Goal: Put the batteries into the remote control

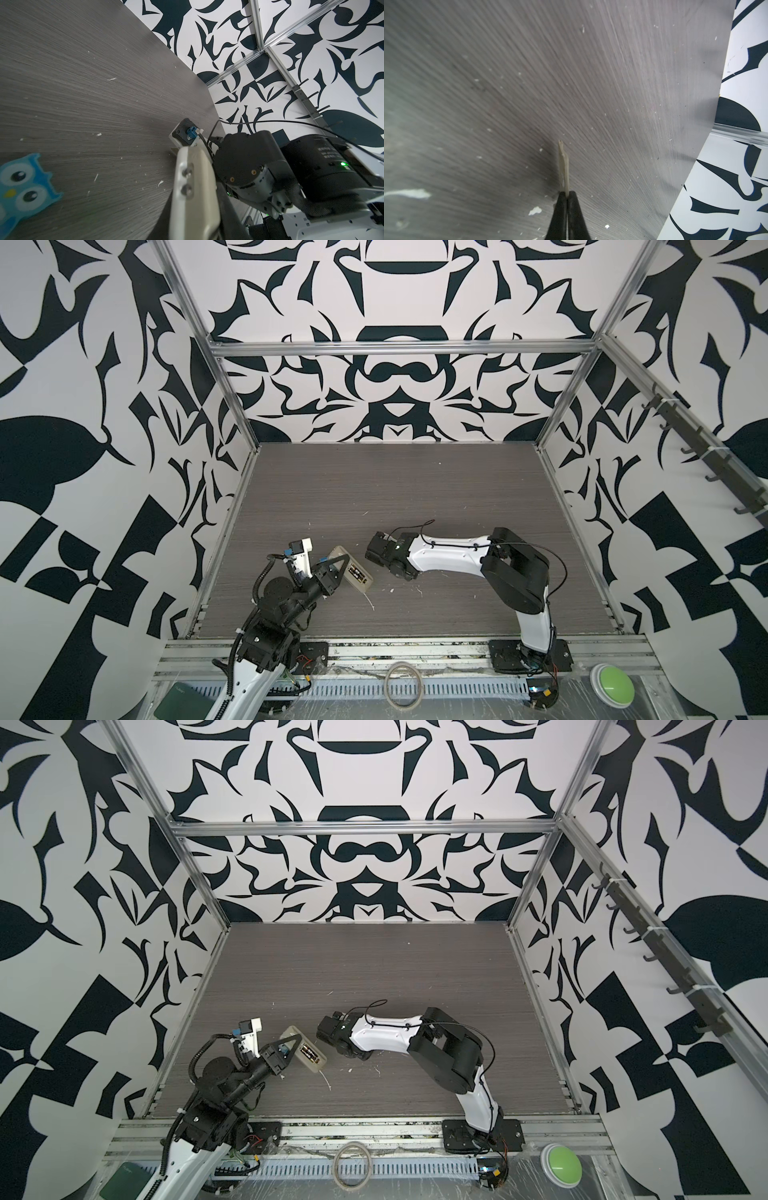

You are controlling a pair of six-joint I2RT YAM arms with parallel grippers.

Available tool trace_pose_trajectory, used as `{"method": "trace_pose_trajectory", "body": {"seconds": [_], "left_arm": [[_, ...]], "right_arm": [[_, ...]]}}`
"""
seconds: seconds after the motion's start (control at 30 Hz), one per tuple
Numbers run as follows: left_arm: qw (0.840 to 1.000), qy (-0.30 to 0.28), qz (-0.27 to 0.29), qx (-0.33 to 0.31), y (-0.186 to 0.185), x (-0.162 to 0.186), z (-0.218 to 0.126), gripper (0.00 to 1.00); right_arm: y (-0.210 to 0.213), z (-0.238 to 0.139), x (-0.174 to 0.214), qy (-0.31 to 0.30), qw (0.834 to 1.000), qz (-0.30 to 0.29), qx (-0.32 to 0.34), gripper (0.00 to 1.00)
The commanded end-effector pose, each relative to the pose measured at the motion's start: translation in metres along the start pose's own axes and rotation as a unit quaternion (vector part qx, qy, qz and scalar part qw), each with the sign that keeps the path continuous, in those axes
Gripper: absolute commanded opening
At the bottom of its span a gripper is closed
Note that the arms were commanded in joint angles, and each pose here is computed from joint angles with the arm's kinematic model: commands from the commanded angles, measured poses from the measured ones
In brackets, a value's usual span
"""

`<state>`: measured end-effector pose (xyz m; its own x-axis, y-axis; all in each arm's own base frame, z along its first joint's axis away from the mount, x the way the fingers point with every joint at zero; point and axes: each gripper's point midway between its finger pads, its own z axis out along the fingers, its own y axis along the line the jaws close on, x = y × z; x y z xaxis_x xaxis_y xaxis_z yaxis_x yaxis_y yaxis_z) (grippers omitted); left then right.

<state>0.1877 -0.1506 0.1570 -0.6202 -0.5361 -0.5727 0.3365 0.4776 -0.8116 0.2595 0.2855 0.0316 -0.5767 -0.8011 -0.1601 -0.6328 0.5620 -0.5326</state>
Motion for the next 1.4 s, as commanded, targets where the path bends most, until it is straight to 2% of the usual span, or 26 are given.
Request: {"method": "trace_pose_trajectory", "body": {"seconds": [0.0, 0.37, 0.47, 0.67, 0.87, 1.37], "left_arm": [[0.999, 0.038, -0.010, -0.031, 0.016, 0.019, -0.002, 0.00], [0.998, 0.042, 0.000, -0.036, 0.013, 0.018, -0.005, 0.00], [0.998, 0.042, 0.000, -0.035, 0.014, 0.018, -0.005, 0.00], [0.999, 0.046, 0.001, -0.029, 0.011, 0.019, -0.005, 0.00], [0.999, 0.049, 0.001, -0.021, 0.009, 0.020, -0.004, 0.00], [0.998, 0.052, -0.001, -0.017, 0.008, 0.021, -0.004, 0.00]], "right_arm": [[0.011, -0.008, -0.005, -0.006, 0.999, 0.019, -0.030, 0.13], [0.030, -0.025, -0.011, -0.036, 0.992, 0.058, -0.109, 0.45], [0.027, -0.031, -0.011, -0.045, 0.986, 0.079, -0.138, 0.49], [0.016, -0.033, -0.002, -0.054, 0.965, 0.132, -0.219, 0.52], [0.015, -0.034, 0.001, -0.064, 0.946, 0.146, -0.281, 0.53], [0.001, -0.011, 0.007, -0.041, 0.949, 0.145, -0.276, 0.55]]}}
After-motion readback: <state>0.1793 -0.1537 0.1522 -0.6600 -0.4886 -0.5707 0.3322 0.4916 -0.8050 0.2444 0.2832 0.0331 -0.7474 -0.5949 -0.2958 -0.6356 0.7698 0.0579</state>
